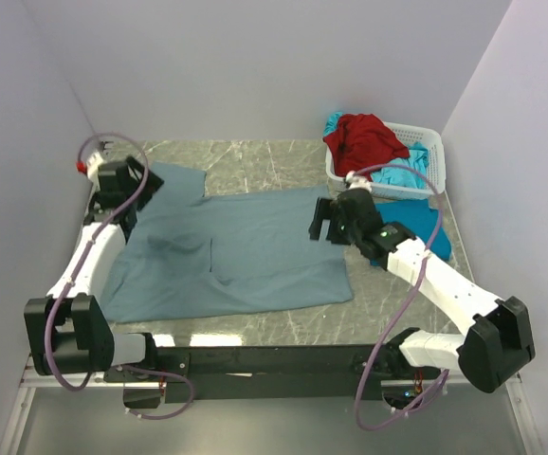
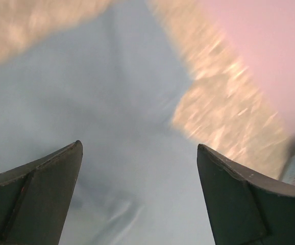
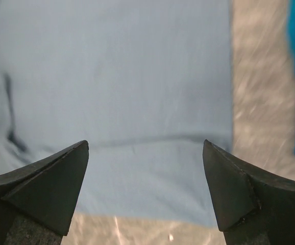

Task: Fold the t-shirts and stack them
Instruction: Fold the tshirt

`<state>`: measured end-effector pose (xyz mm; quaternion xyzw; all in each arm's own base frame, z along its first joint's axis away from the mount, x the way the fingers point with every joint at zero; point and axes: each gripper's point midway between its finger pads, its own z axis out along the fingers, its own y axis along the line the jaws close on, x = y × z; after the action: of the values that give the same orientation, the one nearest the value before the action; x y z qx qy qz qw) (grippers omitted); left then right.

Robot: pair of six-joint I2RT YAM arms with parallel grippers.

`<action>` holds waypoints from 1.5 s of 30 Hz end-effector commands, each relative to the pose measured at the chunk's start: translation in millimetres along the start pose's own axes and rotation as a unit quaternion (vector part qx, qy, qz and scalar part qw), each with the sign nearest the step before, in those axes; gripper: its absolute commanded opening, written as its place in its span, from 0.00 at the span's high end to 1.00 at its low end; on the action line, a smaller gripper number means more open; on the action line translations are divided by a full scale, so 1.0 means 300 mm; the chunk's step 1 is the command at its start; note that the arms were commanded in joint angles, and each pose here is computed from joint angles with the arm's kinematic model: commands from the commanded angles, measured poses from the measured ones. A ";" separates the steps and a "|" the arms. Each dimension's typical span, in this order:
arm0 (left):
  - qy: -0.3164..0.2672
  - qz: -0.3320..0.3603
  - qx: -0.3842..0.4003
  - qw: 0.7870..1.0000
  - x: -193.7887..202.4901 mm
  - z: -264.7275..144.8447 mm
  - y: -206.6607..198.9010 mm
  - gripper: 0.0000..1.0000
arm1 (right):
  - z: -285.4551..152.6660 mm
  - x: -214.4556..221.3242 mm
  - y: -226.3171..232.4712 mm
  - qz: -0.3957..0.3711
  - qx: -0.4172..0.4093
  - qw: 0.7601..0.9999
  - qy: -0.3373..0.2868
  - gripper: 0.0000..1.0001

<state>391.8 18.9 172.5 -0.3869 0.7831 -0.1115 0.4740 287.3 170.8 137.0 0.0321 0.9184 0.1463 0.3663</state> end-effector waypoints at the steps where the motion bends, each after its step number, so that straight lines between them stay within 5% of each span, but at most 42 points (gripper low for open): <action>1: -0.079 0.008 0.031 0.996 -0.214 -0.004 -0.149 0.01 | -0.045 -0.212 -0.027 0.013 0.022 0.996 -0.084 0.01; 6: -0.065 0.045 0.040 0.996 -0.318 0.140 -0.260 0.01 | -0.059 -0.371 -0.032 0.045 0.016 0.988 -0.144 0.00; 10: 0.000 0.065 0.047 0.997 -0.297 0.366 -0.265 0.01 | -0.055 -0.443 -0.050 0.063 0.028 0.984 -0.166 0.00; 15: 0.017 0.088 0.047 0.995 -0.363 0.567 -0.294 0.02 | 0.001 -0.427 -0.070 0.061 0.041 0.987 -0.146 0.00; 22: 0.047 0.141 0.050 0.988 -0.275 0.818 -0.237 0.01 | 0.071 -0.364 -0.104 0.052 0.061 0.992 -0.102 0.00; 31: 0.065 0.189 0.000 0.980 -0.176 0.934 -0.109 0.01 | 0.099 -0.322 -0.116 0.045 0.064 0.994 -0.082 0.00; 45: 0.087 0.265 -0.060 0.958 -0.064 0.963 -0.022 0.40 | 0.105 -0.271 -0.150 0.045 0.077 0.993 -0.072 0.01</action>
<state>638.0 77.4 36.9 -0.1921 0.8992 0.0164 0.3928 369.9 128.9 155.0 0.1067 0.8990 0.0974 0.4135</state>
